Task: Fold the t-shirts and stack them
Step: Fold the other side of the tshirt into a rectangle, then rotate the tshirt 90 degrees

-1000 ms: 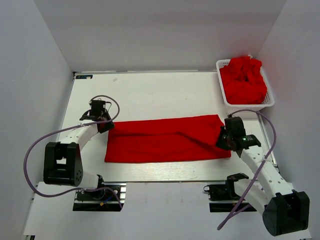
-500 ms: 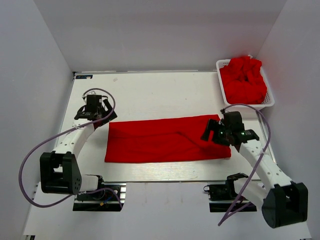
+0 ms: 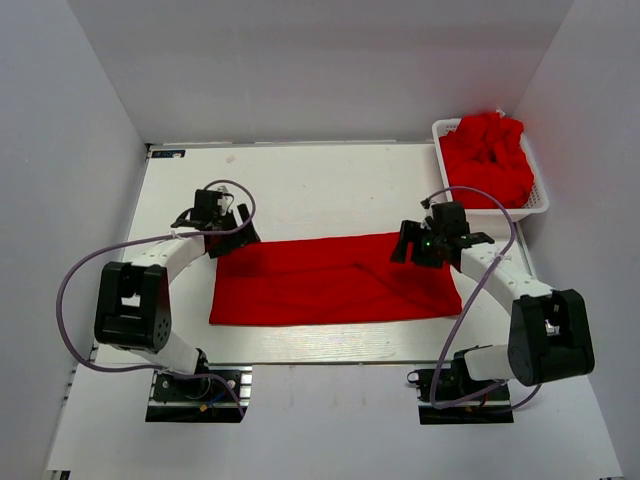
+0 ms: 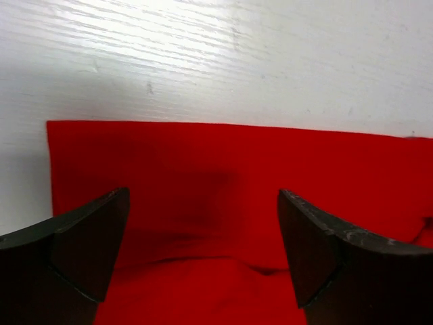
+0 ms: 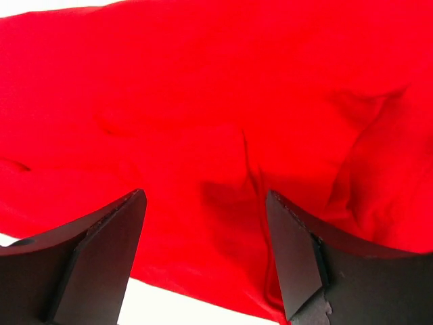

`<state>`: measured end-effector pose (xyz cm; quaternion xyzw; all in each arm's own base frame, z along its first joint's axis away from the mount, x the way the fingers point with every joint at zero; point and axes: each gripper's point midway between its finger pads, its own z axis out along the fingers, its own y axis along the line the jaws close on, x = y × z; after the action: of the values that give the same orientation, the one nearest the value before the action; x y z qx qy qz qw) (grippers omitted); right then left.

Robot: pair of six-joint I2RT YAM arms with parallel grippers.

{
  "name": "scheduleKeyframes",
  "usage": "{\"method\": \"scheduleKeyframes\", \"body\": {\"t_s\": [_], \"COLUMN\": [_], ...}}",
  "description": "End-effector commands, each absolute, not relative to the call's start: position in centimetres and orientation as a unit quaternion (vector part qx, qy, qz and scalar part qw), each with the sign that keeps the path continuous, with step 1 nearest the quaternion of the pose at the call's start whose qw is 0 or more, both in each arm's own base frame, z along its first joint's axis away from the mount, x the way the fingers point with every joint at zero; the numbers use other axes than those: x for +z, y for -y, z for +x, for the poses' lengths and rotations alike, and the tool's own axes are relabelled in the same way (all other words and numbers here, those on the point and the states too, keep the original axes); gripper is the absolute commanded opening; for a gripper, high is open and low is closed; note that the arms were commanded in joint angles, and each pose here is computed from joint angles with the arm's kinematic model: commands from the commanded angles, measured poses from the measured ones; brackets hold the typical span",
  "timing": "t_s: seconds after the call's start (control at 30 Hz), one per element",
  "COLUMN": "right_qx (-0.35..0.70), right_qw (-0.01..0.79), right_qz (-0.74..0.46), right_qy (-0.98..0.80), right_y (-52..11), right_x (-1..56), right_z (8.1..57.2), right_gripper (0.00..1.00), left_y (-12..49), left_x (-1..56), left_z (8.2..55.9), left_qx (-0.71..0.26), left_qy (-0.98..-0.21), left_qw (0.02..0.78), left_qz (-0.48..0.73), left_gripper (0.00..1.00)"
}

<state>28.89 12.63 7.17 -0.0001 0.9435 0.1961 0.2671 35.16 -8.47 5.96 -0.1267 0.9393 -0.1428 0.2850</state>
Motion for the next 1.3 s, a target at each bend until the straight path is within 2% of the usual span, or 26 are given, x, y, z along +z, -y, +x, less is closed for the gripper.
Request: {"method": "scheduleKeyframes", "body": {"t_s": [0.0,0.17,0.33,0.47,0.53,0.6,0.63,0.7,0.73,0.77,0.87,0.93,1.0,1.03,1.07,1.27], "right_qx": [0.171,0.121,0.122,0.148,0.164,0.180,0.192,0.221,0.234,0.244,0.278,0.315,0.352,0.359,0.368,0.412], "right_qw": [0.282,0.235,0.192,0.189,0.216,0.193,0.206,0.192,0.220,0.206,0.242,0.239,0.275,0.268,0.282,0.307], "right_qz": [0.021,0.083,0.092,0.084,0.074,0.056,0.047,0.027,0.015,0.010,-0.014,-0.033,-0.052,-0.055,-0.068,-0.116], "right_qy": [-0.944,-0.961,-0.969,-0.967,-0.960,-0.963,-0.958,-0.956,-0.947,-0.948,-0.930,-0.918,-0.893,-0.893,-0.884,-0.850], "right_y": [-11.8,-10.3,-11.2,-13.2,-14.4,-15.6,-16.8,-18.1,-19.2,-19.9,-22.3,-24.8,-27.6,-28.3,-29.8,-35.4], "right_x": [7.2,4.0,1.5,1.0,2.3,1.1,1.3,1.4,2.9,1.6,3.4,2.5,4.9,3.5,4.5,5.1], "right_z": [30.3,30.2,31.7,35.8,39.8,40.8,44.2,45.2,48.2,48.6,53.0,53.6,55.3,55.4,55.7,55.4], "right_gripper": [0.77,0.78,0.82,0.84,0.84,0.84,0.84,0.84,0.84,0.84,0.84,0.84,0.84,0.84,0.86,0.88], "left_y": [10.0,9.9,9.0,9.4,9.4,9.4,9.8,10.8,11.2,11.5,13.4,14.5,16.0,16.5,17.1,18.8], "left_x": [5.1,2.1,0.3,-0.3,0.0,0.1,0.3,0.4,0.3,0.6,1.5,2.6,3.8,4.1,4.5,3.9], "left_z": [34.8,31.7,28.1,25.2,23.7,21.8,20.8,18.9,17.3,16.7,14.2,13.5,12.2,12.0,11.6,9.1], "left_qx": [-0.164,-0.143,-0.107,-0.099,-0.095,-0.092,-0.100,-0.125,-0.128,-0.141,-0.182,-0.215,-0.253,-0.266,-0.281,-0.297], "left_qy": [-0.942,-0.960,-0.972,-0.978,-0.979,-0.981,-0.982,-0.979,-0.980,-0.977,-0.971,-0.966,-0.960,-0.958,-0.954,-0.949], "left_qw": [0.273,0.218,0.170,0.130,0.111,0.084,0.075,0.044,0.020,0.015,-0.026,-0.029,-0.046,-0.049,-0.060,-0.098], "left_qz": [-0.101,-0.106,-0.120,-0.128,-0.139,-0.146,-0.145,-0.153,-0.153,-0.157,-0.155,-0.140,-0.107,-0.093,-0.084,-0.025], "left_gripper": [1.00,1.00,1.00,1.00,1.00,1.00,1.00,1.00,1.00,1.00,1.00,1.00,1.00,1.00,1.00,1.00]}}
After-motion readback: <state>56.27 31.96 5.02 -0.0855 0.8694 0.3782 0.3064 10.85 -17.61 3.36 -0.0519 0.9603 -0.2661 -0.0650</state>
